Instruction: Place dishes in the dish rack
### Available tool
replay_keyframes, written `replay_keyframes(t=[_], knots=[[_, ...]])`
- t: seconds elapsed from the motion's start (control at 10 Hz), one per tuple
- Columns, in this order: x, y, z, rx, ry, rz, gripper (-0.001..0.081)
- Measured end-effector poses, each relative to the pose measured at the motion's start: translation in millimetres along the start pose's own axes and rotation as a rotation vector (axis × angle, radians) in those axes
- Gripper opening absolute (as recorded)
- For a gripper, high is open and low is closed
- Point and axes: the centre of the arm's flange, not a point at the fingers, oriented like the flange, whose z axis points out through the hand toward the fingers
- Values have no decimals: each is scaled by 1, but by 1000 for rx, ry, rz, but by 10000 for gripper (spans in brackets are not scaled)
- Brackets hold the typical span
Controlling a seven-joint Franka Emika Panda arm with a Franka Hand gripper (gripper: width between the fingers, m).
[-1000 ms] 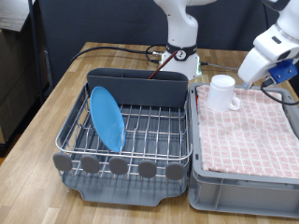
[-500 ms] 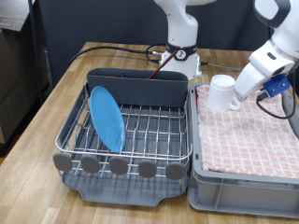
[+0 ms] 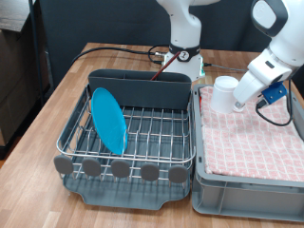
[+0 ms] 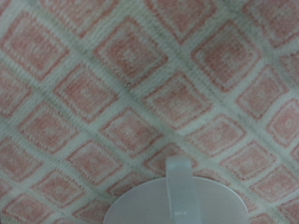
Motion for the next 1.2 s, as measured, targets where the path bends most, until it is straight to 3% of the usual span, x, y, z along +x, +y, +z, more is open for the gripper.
replay_keyframes(t=[0.6,0.7,0.8,1.0,1.1,1.2], knots=[[-13,-1,24,-24,10,-19,803],[-14,-1,26,-21,14,-19,696],[-15,-1,27,-19,15,-19,536],[-14,-1,27,-12,14,-13,536],[-14,0,27,-8,12,-8,310],[-13,1,26,-5,12,-4,145]])
